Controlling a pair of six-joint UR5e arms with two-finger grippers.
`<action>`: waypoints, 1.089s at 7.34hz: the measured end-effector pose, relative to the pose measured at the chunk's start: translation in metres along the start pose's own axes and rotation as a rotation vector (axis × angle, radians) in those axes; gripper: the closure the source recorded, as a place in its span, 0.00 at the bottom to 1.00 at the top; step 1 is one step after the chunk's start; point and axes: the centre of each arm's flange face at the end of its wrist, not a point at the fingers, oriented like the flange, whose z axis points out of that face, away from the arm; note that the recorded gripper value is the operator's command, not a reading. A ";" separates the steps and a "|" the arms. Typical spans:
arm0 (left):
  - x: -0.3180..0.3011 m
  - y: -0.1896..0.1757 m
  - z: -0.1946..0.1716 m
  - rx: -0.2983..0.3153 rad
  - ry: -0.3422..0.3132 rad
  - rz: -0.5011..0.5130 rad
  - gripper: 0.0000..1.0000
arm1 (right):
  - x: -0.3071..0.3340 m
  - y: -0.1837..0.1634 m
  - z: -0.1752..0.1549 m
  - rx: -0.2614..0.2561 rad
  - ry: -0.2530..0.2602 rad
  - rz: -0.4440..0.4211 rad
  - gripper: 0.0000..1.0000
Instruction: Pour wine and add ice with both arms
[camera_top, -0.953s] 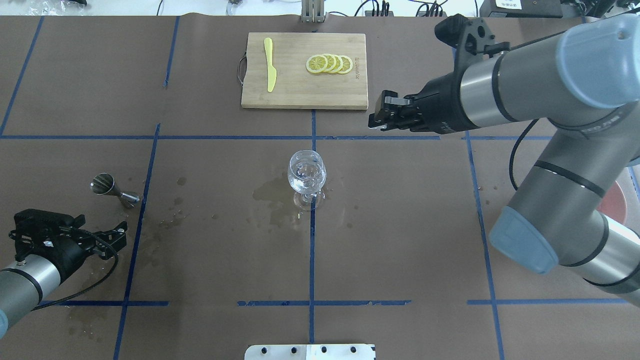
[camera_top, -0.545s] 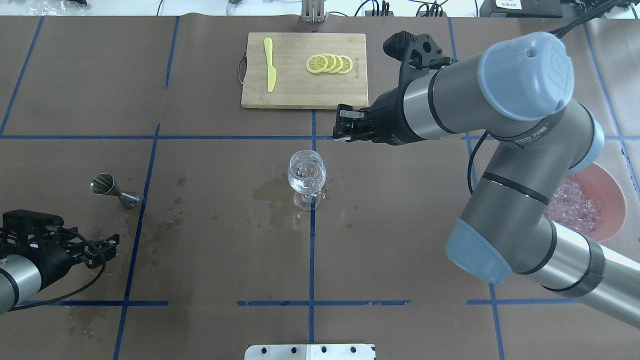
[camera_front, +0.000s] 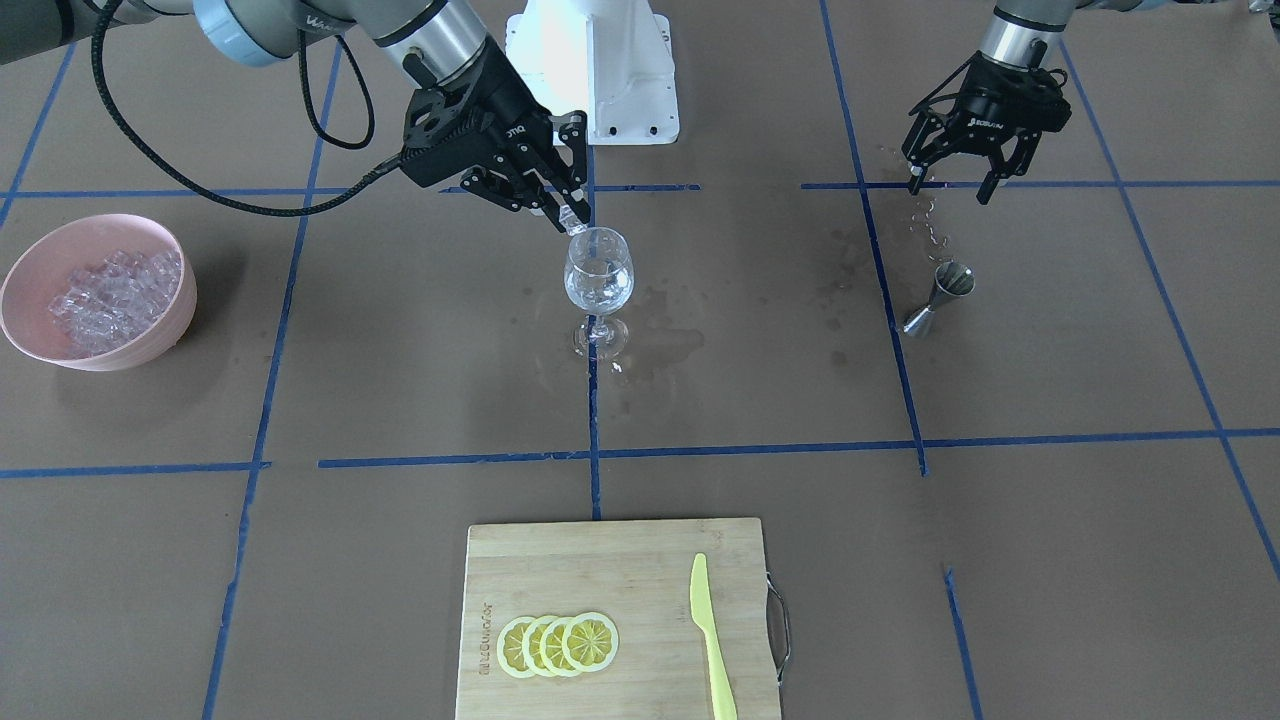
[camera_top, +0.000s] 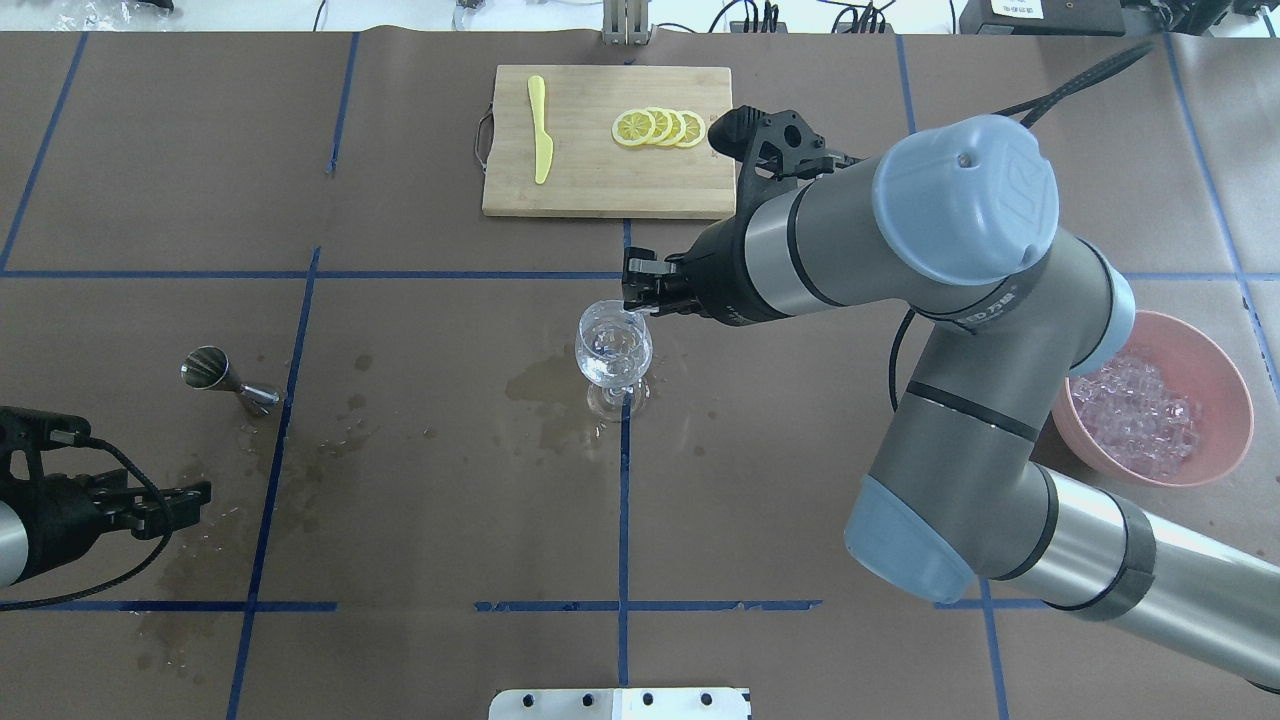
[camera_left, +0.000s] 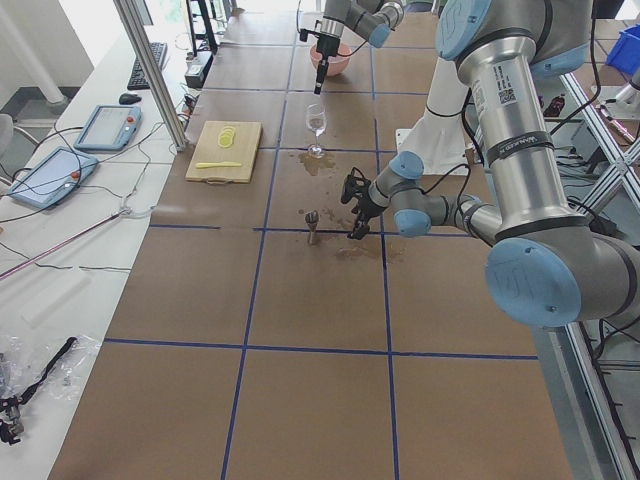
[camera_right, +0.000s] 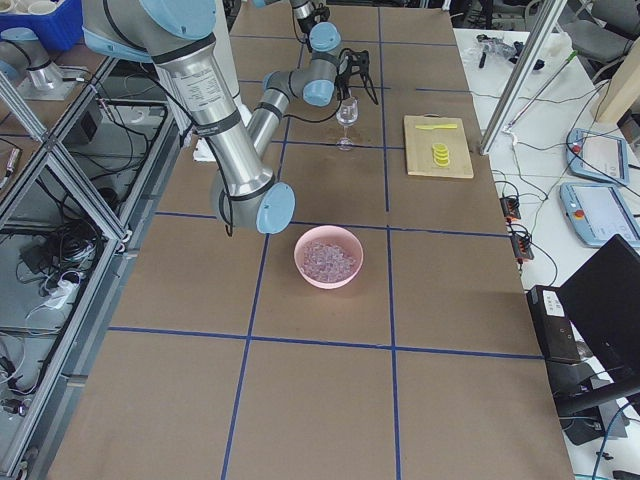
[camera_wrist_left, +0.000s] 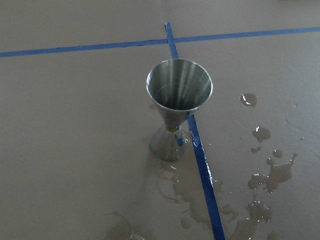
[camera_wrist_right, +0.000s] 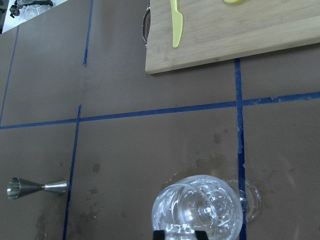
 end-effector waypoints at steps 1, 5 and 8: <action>0.008 -0.009 -0.016 -0.033 -0.003 -0.015 0.00 | -0.001 0.004 0.005 0.000 0.004 -0.002 1.00; 0.026 -0.027 -0.063 -0.122 0.020 -0.058 0.00 | -0.009 0.006 0.024 0.013 0.016 0.003 0.12; 0.041 -0.040 -0.091 -0.189 0.022 -0.061 0.00 | -0.011 0.005 0.027 0.014 0.017 0.010 0.00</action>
